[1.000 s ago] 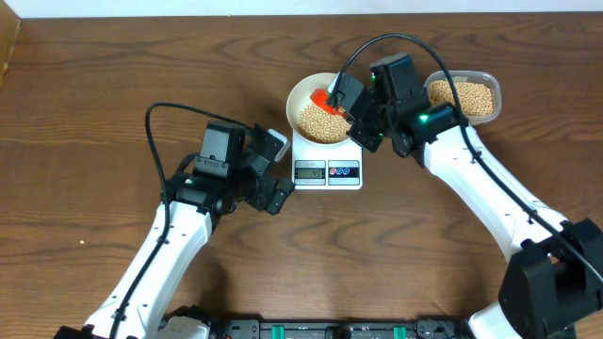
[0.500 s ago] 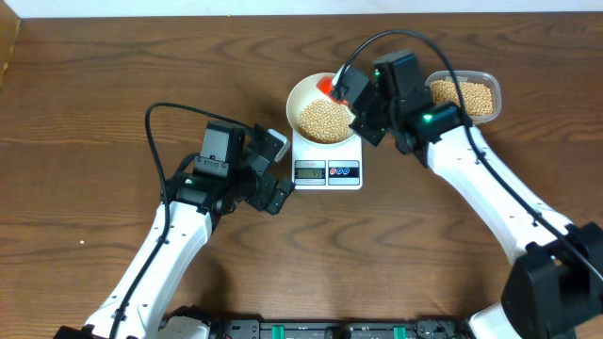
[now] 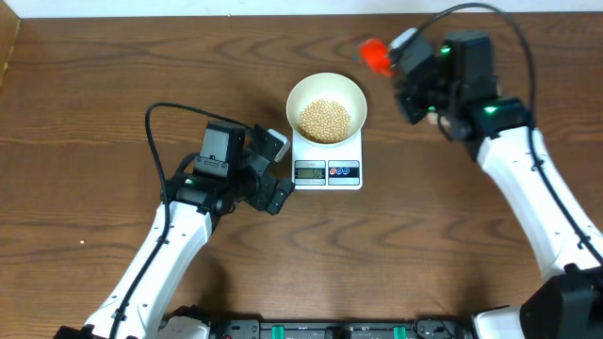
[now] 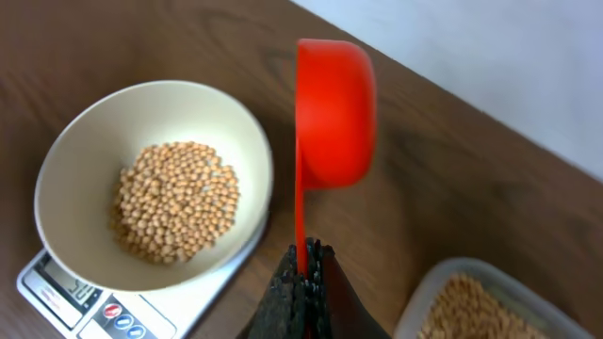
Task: Scoop item into bowl and weigh 50g on scale
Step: 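Carry the scoop back right to the chickpea tub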
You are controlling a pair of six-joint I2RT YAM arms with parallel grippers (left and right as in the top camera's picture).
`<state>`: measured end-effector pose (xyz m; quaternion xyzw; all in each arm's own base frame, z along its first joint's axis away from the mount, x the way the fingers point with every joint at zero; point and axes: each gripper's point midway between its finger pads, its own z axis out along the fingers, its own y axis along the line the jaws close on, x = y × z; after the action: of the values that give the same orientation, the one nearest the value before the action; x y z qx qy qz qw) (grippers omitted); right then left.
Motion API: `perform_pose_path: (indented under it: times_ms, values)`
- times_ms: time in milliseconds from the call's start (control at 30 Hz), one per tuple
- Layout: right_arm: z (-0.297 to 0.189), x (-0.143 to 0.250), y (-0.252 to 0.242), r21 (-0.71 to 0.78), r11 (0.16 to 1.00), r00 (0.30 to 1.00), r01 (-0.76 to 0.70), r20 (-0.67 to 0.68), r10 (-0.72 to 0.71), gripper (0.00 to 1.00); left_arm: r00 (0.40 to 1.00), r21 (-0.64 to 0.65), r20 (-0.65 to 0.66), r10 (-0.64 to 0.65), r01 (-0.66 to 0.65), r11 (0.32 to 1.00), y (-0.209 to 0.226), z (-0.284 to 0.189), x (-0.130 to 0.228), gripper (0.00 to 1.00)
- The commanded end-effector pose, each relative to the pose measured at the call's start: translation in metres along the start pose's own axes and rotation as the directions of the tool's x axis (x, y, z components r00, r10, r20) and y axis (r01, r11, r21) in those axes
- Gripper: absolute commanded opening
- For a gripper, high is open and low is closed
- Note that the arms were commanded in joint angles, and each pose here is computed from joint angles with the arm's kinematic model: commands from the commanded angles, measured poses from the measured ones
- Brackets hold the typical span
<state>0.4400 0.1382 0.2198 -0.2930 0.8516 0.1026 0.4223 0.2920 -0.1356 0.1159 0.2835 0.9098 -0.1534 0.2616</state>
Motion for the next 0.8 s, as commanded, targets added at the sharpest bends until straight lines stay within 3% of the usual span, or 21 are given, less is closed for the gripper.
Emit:
perform_pose_path:
  times_ms: [0,333,767]
  values:
    - [-0.020,-0.007,-0.017,-0.059,0.988,0.987,-0.145,0.062,0.149,0.01,1.000,0.004,-0.004,0.001,-0.001,1.000,0.000,0.001,0.002,0.93]
    - [-0.047,0.022,-0.077,-0.017,0.947,0.944,-0.322,0.067,0.323,0.01,1.000,0.004,-0.004,0.001,-0.001,1.000,0.000,0.001,0.002,0.93]
    - [-0.066,0.068,-0.114,0.068,0.890,0.892,-0.451,0.003,0.451,0.01,1.000,0.004,-0.003,0.001,-0.001,1.000,0.000,0.001,0.002,0.93]
